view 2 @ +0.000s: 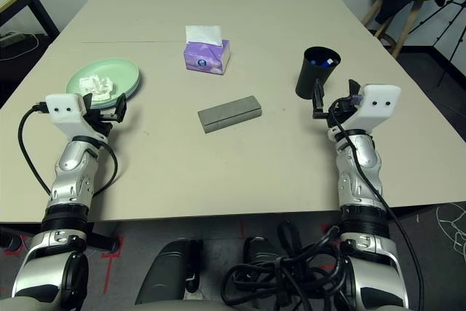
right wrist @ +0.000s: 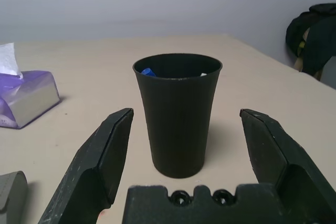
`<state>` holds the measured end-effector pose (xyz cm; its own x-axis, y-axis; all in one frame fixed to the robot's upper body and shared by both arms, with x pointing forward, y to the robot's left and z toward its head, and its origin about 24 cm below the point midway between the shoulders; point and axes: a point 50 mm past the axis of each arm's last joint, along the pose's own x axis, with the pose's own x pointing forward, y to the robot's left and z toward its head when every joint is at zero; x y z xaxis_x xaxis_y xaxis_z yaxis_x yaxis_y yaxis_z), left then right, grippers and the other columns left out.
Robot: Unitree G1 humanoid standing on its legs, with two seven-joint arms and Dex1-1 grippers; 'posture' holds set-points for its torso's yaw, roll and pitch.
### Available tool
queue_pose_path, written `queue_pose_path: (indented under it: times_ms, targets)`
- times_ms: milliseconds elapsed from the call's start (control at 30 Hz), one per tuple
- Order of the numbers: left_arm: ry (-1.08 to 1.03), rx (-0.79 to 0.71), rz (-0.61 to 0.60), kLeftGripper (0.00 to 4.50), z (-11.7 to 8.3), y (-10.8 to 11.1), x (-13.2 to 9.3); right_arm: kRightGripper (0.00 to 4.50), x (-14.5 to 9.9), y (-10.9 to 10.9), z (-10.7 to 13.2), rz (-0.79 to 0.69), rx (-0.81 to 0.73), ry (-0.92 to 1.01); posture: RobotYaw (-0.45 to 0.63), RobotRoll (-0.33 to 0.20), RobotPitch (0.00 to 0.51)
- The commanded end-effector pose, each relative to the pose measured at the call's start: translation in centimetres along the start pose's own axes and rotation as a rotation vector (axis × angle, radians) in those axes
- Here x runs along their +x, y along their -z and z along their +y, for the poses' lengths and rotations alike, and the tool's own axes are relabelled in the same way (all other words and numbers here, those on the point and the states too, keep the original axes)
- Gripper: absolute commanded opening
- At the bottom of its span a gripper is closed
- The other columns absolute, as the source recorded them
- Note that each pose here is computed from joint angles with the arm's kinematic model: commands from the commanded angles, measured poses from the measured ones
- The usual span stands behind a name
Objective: Organize and tidy the items on the table.
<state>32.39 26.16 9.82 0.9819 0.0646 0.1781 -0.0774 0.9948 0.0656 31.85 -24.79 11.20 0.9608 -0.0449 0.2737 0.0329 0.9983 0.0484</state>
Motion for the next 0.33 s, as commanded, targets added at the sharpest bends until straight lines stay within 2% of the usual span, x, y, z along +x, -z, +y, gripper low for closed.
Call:
queue_pose_path:
  times_ms: [33, 333]
  targets:
    - [-0.029, -0.001, 0.030, 4.50, 0.48, 0.73, -0.37, 4.47, -0.20, 0.12, 0.29, 0.016, 0.011, -0.010, 0.05, 0.000, 0.085]
    - [-0.038, -0.003, 0.023, 4.50, 0.45, 0.62, -0.45, 4.47, -0.09, 0.13, 0.71, 0.031, 0.017, -0.010, 0.06, 0.000, 0.095]
